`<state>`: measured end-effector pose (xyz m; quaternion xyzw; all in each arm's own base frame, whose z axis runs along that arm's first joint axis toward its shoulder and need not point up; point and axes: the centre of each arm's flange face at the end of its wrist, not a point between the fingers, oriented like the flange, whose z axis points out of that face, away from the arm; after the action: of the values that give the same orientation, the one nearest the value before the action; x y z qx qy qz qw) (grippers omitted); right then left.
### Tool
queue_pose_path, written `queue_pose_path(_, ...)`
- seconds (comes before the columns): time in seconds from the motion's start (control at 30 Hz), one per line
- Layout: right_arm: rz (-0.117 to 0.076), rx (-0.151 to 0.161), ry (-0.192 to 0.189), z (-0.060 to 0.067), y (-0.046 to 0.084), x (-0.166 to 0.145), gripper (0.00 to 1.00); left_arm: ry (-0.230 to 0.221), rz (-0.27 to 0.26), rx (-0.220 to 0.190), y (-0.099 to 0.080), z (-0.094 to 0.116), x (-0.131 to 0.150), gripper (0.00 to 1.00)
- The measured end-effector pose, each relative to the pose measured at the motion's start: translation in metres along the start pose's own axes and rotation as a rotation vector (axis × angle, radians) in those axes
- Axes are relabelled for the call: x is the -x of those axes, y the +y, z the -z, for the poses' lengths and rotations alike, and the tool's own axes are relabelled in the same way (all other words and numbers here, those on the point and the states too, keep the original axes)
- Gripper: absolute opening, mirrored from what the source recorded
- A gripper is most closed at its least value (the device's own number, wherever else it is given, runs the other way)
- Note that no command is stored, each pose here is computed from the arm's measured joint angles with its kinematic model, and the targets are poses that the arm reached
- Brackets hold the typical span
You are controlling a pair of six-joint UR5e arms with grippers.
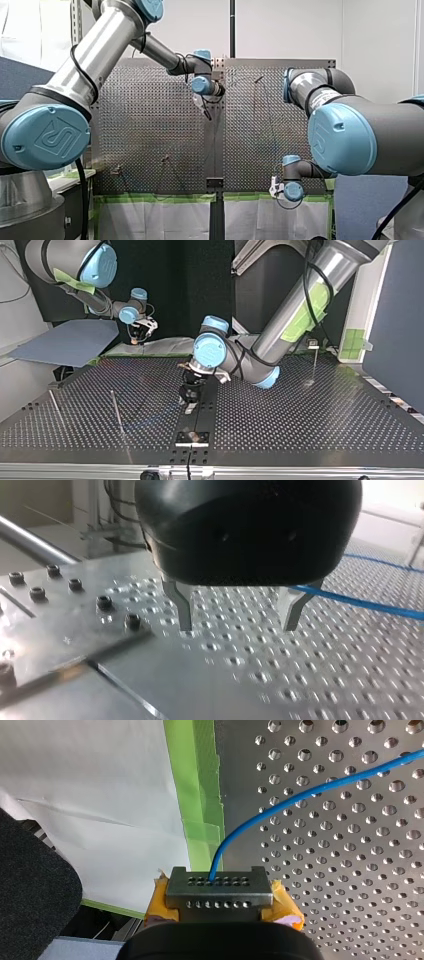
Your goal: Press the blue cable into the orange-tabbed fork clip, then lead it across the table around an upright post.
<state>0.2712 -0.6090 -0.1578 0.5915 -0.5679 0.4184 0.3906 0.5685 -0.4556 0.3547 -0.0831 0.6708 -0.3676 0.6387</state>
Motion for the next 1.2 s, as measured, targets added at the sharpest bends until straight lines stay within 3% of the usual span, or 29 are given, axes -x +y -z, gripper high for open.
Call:
queue_pose_path(0.27,0.0,-0.001,0.0,0.0,0.0,0.0,0.0,0.022,0.076,-0.091,-0.036,0.013,0.024,0.84)
queue_pose_path(0.57,0.0,-0.001,0.0,0.0,0.0,0.0,0.0,0.138,0.118,-0.137,-0.056,0.029,0.011,0.84)
queue_pose_path(0.93,0.0,-0.001,0.0,0.0,0.0,0.0,0.0,0.231,0.196,-0.219,-0.075,0.038,-0.003,0.84)
queue_pose_path(1.2,0.0,-0.001,-0.001,0.0,0.0,0.001,0.0,0.249,0.17,-0.292,-0.095,0.046,0.004,0.84)
